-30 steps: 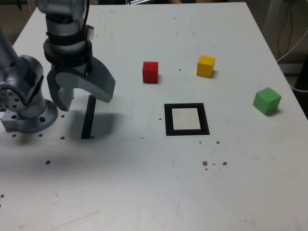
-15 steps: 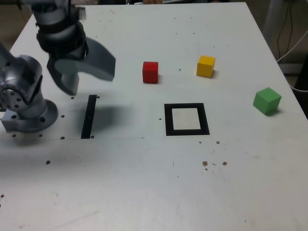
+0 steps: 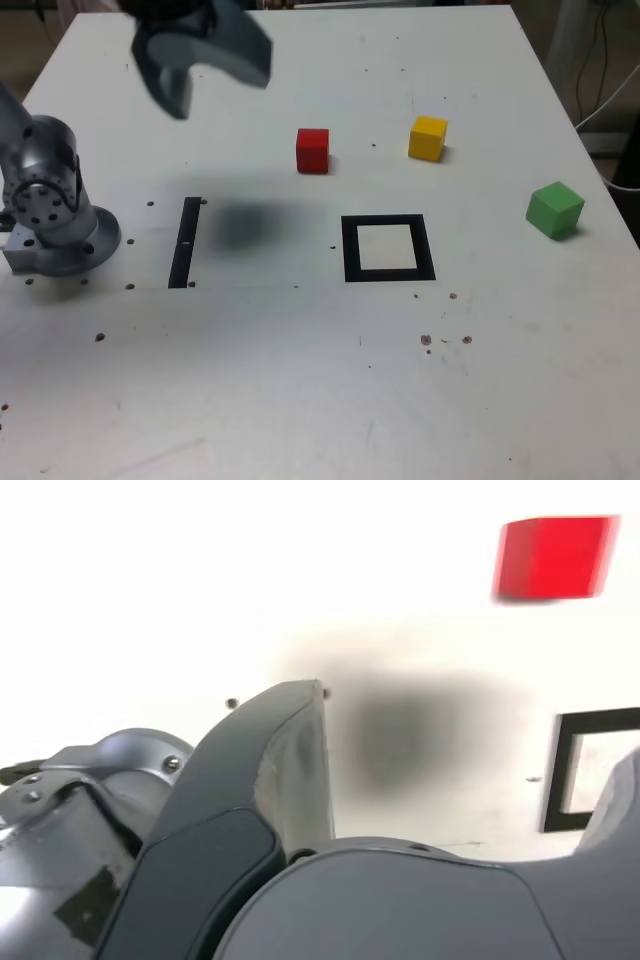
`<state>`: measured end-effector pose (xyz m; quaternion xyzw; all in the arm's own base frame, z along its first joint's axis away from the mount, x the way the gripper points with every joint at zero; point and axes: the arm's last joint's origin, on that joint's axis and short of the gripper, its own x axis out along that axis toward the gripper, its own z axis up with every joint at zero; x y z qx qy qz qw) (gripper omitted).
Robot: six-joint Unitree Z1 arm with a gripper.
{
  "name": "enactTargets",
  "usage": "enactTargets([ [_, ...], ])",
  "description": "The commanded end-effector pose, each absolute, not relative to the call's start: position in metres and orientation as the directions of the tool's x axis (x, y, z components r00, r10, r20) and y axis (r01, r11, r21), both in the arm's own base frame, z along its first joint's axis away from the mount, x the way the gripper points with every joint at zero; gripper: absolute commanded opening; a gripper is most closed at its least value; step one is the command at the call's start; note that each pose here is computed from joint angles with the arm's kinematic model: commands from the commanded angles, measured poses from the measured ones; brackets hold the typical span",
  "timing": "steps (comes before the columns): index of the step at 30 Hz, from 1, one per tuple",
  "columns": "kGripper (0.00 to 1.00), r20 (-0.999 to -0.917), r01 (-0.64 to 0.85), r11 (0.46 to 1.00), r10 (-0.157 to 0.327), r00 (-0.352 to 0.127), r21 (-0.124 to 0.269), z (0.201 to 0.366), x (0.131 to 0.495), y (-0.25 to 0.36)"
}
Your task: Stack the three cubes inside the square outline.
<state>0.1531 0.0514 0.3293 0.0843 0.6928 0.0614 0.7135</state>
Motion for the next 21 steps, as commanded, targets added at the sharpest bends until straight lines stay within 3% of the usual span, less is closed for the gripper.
enactTargets([
  [1,0.99,-0.9822,0.039,0.982,0.188,-0.012,0.187,0.329,0.173,0.061],
  [6,0.99,-0.9833,0.056,0.985,0.166,-0.075,0.162,0.322,0.207,0.074],
  [12,0.96,-0.9788,0.056,0.99,0.139,-0.151,0.132,0.308,0.236,0.09],
  [21,0.96,-0.9758,0.029,0.992,0.129,-0.176,0.126,0.285,0.259,0.111],
])
